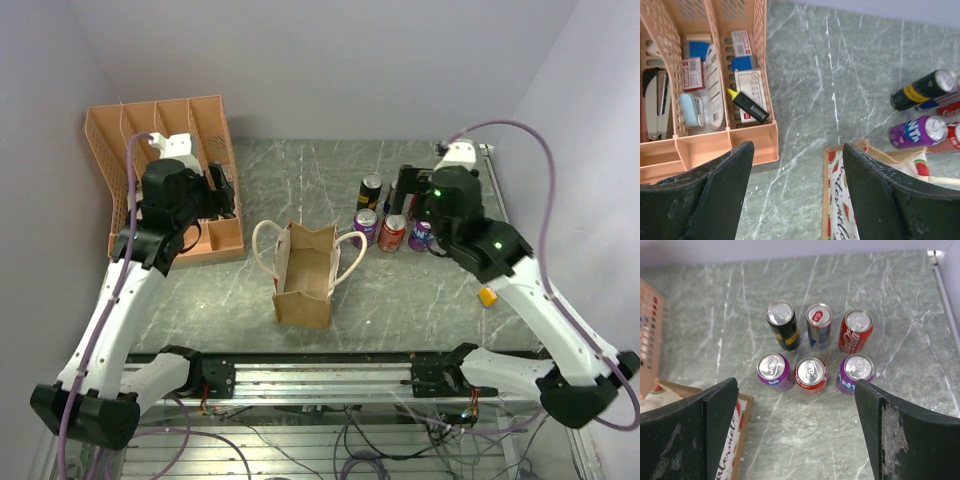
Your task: Take the beverage out of the canvas bag
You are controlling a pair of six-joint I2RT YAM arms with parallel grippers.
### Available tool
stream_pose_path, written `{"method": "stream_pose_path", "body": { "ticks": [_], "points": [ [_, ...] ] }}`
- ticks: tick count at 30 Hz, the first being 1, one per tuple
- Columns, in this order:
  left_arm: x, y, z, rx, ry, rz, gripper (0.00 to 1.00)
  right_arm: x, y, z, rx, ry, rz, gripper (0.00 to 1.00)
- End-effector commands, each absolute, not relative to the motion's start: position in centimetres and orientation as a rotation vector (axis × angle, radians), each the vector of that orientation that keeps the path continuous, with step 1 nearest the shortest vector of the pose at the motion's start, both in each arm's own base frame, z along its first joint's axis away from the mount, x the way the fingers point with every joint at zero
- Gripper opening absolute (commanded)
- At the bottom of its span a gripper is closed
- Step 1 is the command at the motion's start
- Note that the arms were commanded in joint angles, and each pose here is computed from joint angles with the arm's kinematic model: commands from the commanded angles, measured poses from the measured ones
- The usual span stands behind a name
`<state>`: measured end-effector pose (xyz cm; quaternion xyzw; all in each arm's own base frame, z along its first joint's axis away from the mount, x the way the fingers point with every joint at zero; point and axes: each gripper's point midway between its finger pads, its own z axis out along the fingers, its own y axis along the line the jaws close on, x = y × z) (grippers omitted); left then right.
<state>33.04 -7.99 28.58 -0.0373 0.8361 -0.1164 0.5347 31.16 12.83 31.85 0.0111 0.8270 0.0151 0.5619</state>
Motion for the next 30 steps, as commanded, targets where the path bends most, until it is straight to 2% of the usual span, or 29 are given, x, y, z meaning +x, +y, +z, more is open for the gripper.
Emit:
{"method": "stream_pose_path", "body": {
  "ticks": [1,4,6,7,16,30],
  "points": [
    [30.4,-6.4,34.5,-0.184,1.857,-0.281,0.84,28.5,10.6,36.0,0.086,1.827,0.100,1.00],
    [28.3,-6.3,37.2,-0.147,1.766,-0.313,0.89,25.9,9.6,39.3,0.064,1.655,0.228,1.00],
    [26.5,-6.8,39.1,-0.087,1.690,-0.365,0.99,24.6,9.2,40.5,0.052,1.565,0.289,1.00],
    [25.7,-7.1,40.1,-0.064,1.647,-0.394,1.00,24.1,9.2,40.8,0.035,1.536,0.309,1.00],
    [20.8,-6.4,45.0,-0.064,1.411,-0.470,1.00,22.5,8.8,41.7,0.003,1.502,0.353,1.00],
    [21.2,-5.4,45.4,-0.087,1.396,-0.404,0.99,22.8,8.5,43.0,-0.052,1.467,0.281,1.00]
  ]
}}
